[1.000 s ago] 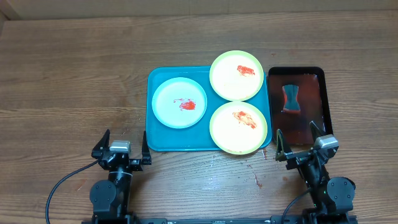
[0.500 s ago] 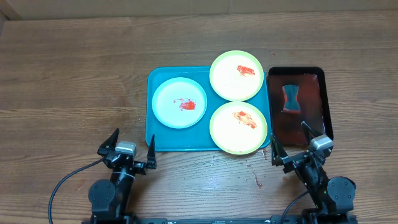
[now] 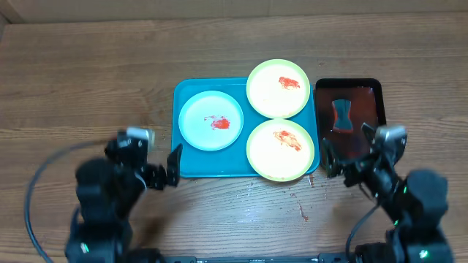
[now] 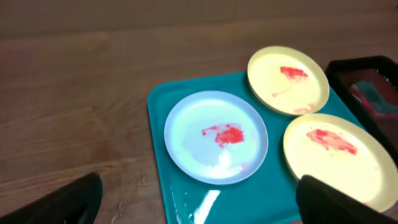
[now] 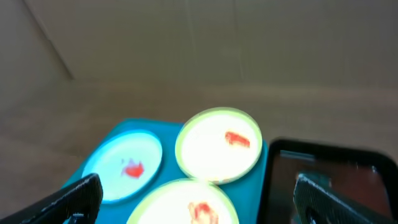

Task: Clean dirty plates on tray and stack at the side
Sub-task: 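Move left gripper to the white plate's left rim and grip it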

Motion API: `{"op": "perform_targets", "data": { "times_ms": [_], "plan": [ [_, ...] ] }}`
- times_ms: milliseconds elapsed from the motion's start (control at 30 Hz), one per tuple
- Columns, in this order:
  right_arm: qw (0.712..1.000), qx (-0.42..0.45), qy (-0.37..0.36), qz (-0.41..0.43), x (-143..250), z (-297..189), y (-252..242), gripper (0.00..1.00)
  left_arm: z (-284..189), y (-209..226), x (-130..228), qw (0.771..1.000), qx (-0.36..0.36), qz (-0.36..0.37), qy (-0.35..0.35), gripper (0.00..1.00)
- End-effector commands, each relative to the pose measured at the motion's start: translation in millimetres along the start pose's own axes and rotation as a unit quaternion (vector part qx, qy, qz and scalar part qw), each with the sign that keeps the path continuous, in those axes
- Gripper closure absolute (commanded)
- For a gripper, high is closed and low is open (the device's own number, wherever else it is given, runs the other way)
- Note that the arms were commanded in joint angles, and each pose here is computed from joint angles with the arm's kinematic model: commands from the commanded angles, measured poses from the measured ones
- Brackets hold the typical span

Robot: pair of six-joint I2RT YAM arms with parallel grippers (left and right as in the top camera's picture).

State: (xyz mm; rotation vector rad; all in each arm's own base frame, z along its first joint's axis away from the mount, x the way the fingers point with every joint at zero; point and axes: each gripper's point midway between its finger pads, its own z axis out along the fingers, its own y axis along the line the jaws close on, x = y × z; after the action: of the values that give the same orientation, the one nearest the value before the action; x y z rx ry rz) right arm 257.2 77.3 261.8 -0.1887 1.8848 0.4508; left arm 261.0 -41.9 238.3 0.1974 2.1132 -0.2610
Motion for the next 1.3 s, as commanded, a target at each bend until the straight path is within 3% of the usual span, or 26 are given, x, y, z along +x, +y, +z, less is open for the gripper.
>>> {"op": "perform_targets", "data": {
  "times_ms": [0,200,300,400,700,833,933,1033,1267],
  "plan": [
    [0.999,0.009,0.029,0.015,-27,7,-2,0.0,4,-1,-32,0.999,0.016,-0.02,0.041,0.0],
    [0.984,0.03,0.16,0.065,-37,31,-14,0.0,28,-17,-50,0.979,0.093,-0.074,0.165,0.0],
    [0.971,0.013,0.219,0.091,-39,45,-10,0.0,47,-10,-48,0.97,0.092,-0.085,0.209,0.0],
    [0.961,-0.009,0.252,0.11,-33,58,-7,0.0,71,8,-40,0.969,0.062,-0.074,0.229,0.0],
    [0.929,-0.034,0.336,0.152,7,70,-4,0.03,127,19,-19,0.952,0.063,-0.142,0.265,0.0],
    [0.925,-0.027,0.345,0.154,11,69,-6,0.04,142,22,2,0.936,0.041,-0.178,0.302,0.21],
    [0.925,-0.023,0.346,0.153,12,69,-7,0.04,155,24,25,0.915,-0.004,-0.216,0.34,0.28],
    [0.926,-0.016,0.346,0.151,12,69,-9,0.04,168,18,45,0.902,-0.031,-0.217,0.372,0.42],
    [0.928,-0.013,0.342,0.147,10,71,-11,0.05,174,40,77,0.879,-0.154,-0.194,0.407,0.4]
  ]
}}
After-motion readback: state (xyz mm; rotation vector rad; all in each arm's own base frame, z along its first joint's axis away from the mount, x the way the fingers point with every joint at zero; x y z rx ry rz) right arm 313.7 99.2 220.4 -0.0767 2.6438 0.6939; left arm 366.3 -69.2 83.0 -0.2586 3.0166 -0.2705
